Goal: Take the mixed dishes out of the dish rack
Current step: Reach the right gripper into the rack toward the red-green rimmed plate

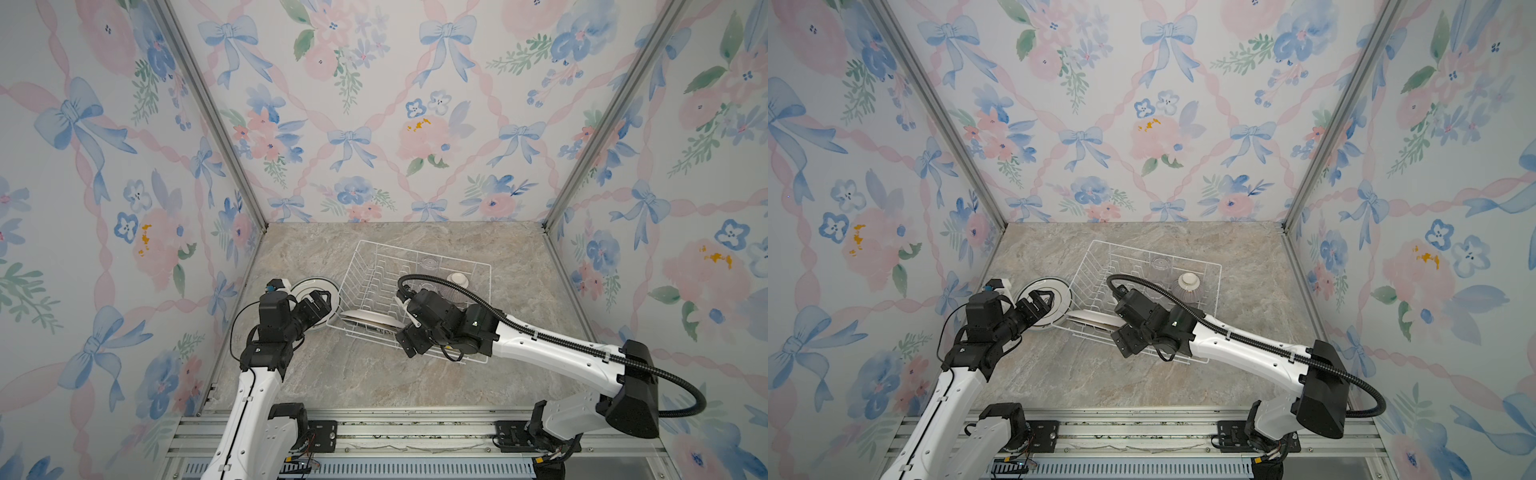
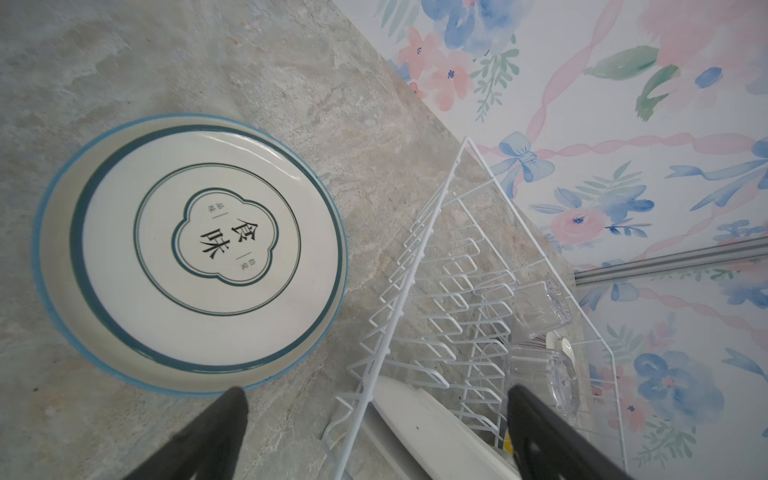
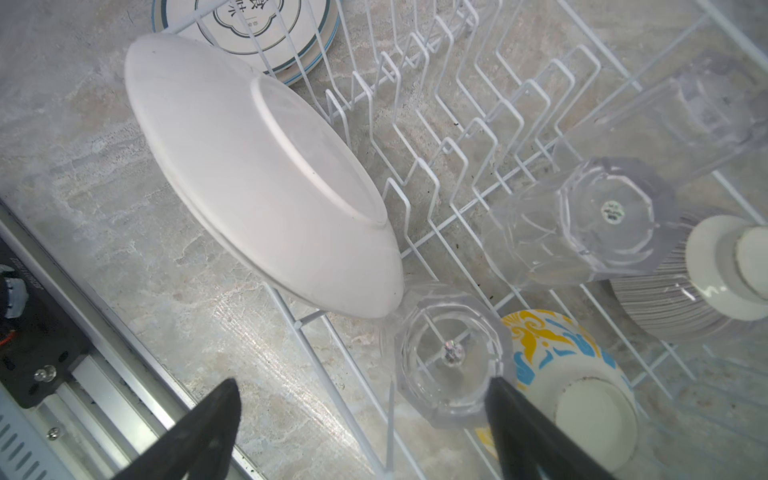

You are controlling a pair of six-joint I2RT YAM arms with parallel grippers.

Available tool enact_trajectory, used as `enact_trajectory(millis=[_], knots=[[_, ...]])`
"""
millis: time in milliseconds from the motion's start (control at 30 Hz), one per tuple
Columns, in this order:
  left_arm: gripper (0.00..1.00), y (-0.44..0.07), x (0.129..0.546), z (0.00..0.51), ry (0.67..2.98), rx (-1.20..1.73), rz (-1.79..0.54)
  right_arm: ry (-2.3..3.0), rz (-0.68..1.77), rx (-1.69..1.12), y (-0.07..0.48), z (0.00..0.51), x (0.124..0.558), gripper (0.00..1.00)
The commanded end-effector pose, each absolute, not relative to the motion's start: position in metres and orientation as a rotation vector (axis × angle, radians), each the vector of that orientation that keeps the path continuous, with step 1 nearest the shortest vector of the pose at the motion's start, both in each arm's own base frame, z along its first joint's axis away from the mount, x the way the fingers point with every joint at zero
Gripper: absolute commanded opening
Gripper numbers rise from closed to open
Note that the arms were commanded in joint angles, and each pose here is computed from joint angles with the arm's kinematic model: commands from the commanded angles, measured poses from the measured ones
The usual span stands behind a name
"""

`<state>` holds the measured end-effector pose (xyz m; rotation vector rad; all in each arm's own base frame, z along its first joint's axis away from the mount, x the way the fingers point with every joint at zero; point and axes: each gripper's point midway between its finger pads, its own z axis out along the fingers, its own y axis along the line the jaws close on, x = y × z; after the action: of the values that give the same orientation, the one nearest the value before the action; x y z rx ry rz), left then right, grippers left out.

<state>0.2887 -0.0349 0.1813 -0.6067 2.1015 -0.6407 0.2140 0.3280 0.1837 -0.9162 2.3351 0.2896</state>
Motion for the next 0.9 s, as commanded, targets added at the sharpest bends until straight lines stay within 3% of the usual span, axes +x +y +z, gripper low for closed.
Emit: enact_trajectory(millis=[0,67,200,867], knots=[[0.98,-0.042,0.284,0.200,2.089,-0.558,-0.665,2.278,0.208,-0.953,0.332,0.193,0.223,0.85],[0.98,-0.044,0.282,0.203,2.078,-0.547,-0.672,2.269,0.194,-0.951,0.335,0.195,0.228,0.76],[0.98,-0.045,0.279,0.209,2.055,-0.553,-0.689,2.257,0.180,-0.976,0.342,0.193,0.231,0.66],[0.98,-0.051,0.277,0.216,2.039,-0.545,-0.728,2.216,0.043,-1.113,0.365,0.166,0.251,0.56]])
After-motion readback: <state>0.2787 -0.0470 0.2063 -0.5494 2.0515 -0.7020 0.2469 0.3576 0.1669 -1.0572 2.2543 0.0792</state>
